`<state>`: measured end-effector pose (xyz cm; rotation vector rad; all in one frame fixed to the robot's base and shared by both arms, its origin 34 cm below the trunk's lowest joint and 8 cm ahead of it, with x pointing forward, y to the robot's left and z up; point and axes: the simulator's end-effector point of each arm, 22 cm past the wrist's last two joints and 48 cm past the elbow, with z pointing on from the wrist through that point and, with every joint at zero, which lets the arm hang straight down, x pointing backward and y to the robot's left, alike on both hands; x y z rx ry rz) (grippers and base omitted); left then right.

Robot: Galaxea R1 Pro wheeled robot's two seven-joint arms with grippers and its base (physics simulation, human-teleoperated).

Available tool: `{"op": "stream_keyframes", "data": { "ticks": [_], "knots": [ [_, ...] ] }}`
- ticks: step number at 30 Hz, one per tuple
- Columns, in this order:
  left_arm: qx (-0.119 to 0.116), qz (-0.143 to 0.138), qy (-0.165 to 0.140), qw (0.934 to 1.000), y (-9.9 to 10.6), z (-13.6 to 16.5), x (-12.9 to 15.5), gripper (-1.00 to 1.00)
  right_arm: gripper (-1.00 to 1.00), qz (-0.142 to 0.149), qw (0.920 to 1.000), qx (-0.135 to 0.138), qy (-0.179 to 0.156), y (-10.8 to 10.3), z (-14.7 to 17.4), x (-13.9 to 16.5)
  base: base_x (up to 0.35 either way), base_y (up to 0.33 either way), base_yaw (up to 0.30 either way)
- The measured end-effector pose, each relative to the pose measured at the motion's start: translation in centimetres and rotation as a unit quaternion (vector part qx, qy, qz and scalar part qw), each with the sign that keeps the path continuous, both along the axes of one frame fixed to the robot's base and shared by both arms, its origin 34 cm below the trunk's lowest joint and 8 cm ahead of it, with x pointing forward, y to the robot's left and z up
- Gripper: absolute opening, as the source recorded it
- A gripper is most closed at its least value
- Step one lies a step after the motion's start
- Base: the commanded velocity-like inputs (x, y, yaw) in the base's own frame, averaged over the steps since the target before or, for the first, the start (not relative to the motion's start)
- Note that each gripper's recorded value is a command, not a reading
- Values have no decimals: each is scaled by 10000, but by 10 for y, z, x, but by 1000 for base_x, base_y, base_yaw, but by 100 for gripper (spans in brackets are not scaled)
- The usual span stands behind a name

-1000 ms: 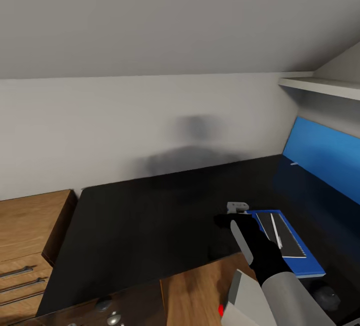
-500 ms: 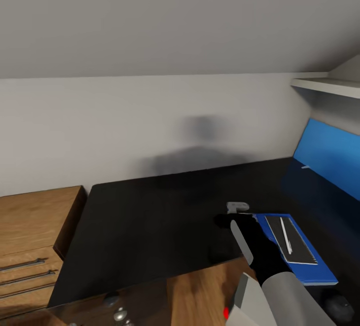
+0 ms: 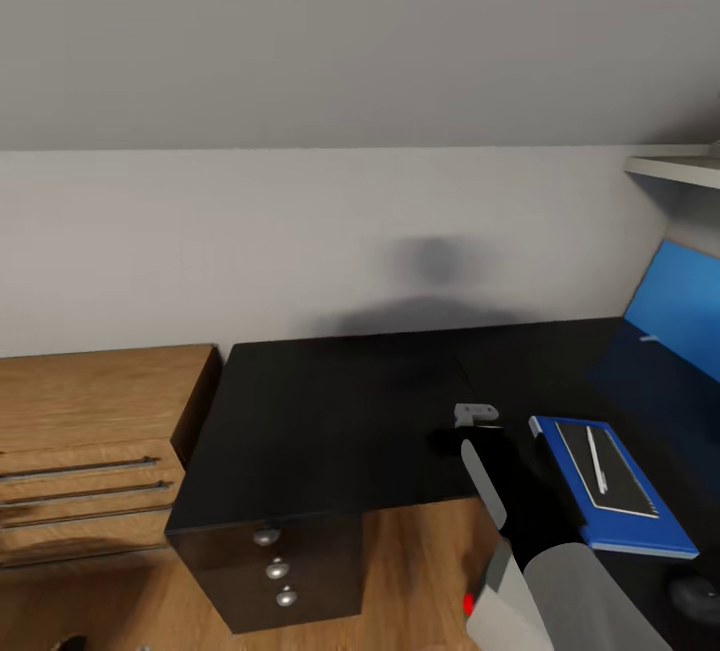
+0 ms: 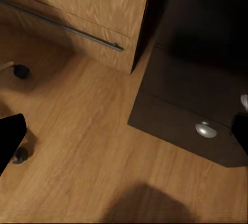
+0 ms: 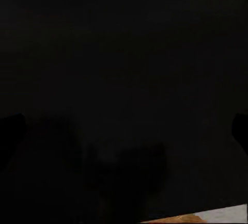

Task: In the bedroom, organize the workspace by keeping the computer under the desk, ensuring the monitor is on the desk, placing the keyboard on the desk next to the monitor, placing the mouse on the desk next to the keyboard, moving the folder from the swivel chair onto the desk next to the mouse, stacking the notebook on top of the folder with the pen on top of the notebook, and positioning the swivel chair next to the desk.

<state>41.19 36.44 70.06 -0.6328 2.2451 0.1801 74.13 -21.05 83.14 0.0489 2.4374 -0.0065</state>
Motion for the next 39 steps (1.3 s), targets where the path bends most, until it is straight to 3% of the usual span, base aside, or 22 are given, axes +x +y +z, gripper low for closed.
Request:
{"op": "stream_keyframes", "data": {
  "ticks": [22, 39],
  "knots": [
    [-7, 4, 3, 10000, 0, 0, 0, 100, 100, 1, 10000, 2, 59, 0, -6, -3, -335, 0, 7],
    [-23, 2, 122, 9999, -1, -7, -7, 100, 100, -123, 9995, 45, -271, -2, -18, 0, -285, 0, 0]
  ]
}}
